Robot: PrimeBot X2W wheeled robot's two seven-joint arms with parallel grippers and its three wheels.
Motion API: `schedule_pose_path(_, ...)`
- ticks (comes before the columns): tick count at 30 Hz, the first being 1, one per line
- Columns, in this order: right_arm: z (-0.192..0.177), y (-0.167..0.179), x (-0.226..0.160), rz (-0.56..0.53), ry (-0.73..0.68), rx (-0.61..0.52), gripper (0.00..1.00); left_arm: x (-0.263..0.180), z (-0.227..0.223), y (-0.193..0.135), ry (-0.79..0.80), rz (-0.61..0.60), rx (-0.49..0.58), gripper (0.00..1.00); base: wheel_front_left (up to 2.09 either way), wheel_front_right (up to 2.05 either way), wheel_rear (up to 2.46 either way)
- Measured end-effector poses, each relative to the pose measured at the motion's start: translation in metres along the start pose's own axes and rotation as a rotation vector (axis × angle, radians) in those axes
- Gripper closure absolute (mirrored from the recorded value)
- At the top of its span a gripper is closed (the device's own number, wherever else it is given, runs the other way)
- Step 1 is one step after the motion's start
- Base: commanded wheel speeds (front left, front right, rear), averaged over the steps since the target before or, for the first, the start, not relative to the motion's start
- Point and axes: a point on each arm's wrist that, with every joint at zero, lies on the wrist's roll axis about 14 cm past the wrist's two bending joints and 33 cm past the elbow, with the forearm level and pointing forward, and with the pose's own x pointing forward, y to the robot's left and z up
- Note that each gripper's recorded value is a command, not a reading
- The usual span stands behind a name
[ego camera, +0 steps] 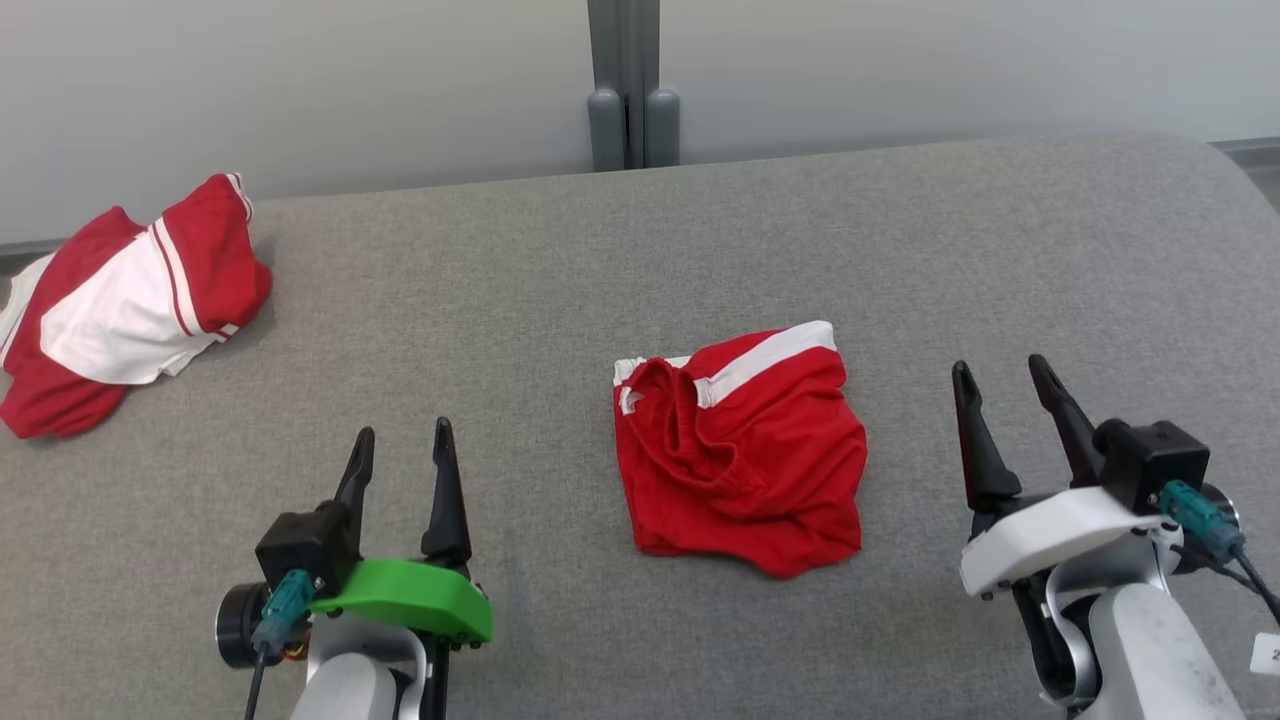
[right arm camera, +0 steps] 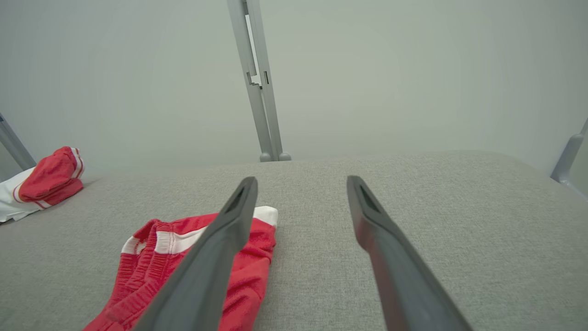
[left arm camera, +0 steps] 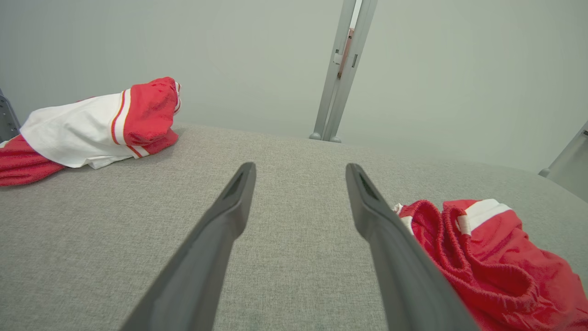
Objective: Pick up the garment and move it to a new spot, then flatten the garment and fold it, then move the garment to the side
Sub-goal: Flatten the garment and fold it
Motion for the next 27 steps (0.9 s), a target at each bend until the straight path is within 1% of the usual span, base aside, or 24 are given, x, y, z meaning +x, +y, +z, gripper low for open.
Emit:
schedule_pose_path(2, -0.001, 0.000, -0.008, -0.005, -0.011, -0.003, 0.00, -0.005, -0.002, 0.001, 0.007, 0.007, 0.000, 0.00, 0.00, 0.00, 0.00)
schedule_pose_path(5, -0.003, 0.005, -0.019, -0.003, -0.025, 0.022, 0.00, -0.015, -0.006, 0.004, 0.013, 0.018, 0.015, 0.00, 0.00, 0.00, 0.00)
schedule_pose_path(9, -0.003, 0.002, -0.026, -0.017, -0.036, 0.024, 0.00, -0.027, -0.008, 0.013, 0.017, 0.046, 0.033, 0.00, 0.00, 0.00, 0.00)
schedule_pose_path(17, -0.009, 0.011, -0.025, 0.007, -0.023, 0.036, 0.00, -0.035, -0.005, 0.022, 0.007, 0.075, 0.041, 0.00, 0.00, 0.00, 0.00)
schedule_pose_path(27, -0.014, 0.015, -0.023, 0.017, -0.013, 0.044, 0.00, -0.036, -0.004, 0.024, 0.005, 0.078, 0.038, 0.00, 0.00, 0.00, 0.00)
